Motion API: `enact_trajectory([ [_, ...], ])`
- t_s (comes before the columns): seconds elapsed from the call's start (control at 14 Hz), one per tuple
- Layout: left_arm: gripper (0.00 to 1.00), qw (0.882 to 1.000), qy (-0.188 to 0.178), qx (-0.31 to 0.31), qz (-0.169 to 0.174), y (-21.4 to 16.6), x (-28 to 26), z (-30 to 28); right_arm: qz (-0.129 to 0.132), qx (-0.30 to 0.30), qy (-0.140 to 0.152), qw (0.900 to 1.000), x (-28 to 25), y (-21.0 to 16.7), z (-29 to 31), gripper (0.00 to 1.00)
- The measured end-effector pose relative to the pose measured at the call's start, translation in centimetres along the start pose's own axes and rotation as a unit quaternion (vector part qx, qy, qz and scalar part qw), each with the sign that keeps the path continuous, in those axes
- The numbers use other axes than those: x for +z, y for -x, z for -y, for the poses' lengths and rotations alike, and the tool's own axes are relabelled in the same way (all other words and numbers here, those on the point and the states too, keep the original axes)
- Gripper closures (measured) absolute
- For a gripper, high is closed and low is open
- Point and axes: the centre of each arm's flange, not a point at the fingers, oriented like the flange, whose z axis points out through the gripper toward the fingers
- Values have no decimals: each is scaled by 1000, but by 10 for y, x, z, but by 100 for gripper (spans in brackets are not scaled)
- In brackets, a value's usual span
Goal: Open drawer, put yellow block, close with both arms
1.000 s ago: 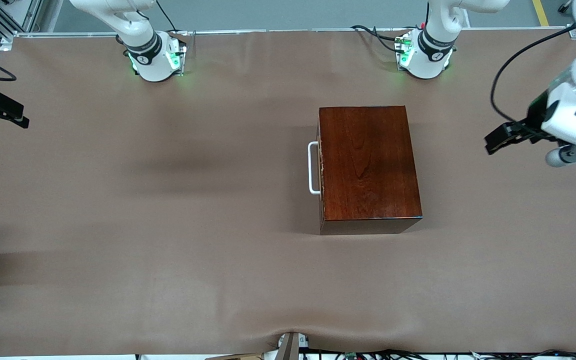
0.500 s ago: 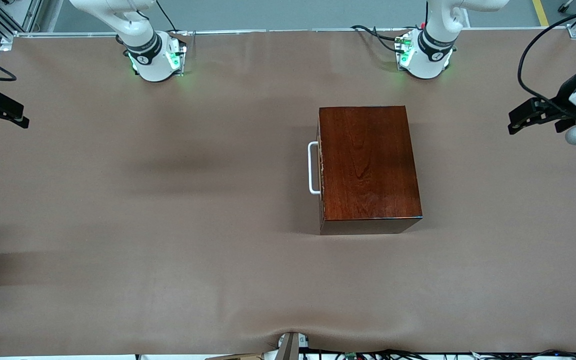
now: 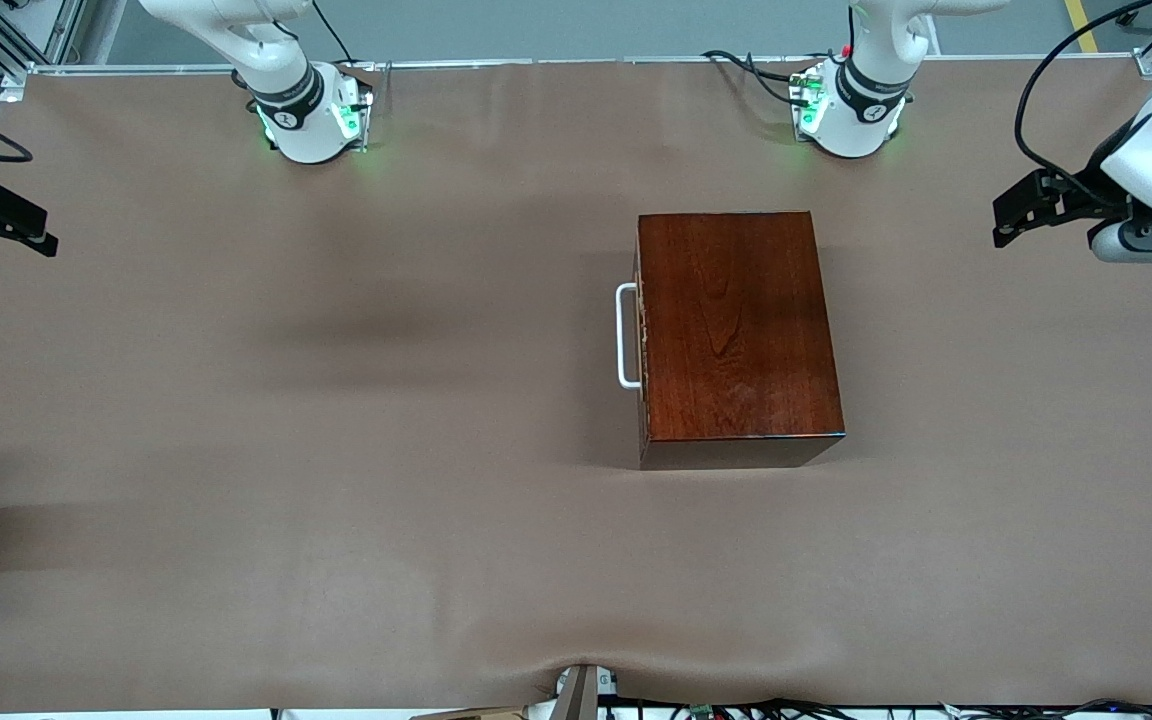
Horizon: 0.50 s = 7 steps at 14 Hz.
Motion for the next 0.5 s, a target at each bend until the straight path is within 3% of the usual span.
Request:
enact_trajectory([
  [0.5,0,1000,-2,1,-16,13,-17,-3,0,0,0,1000,0,0,0,0],
])
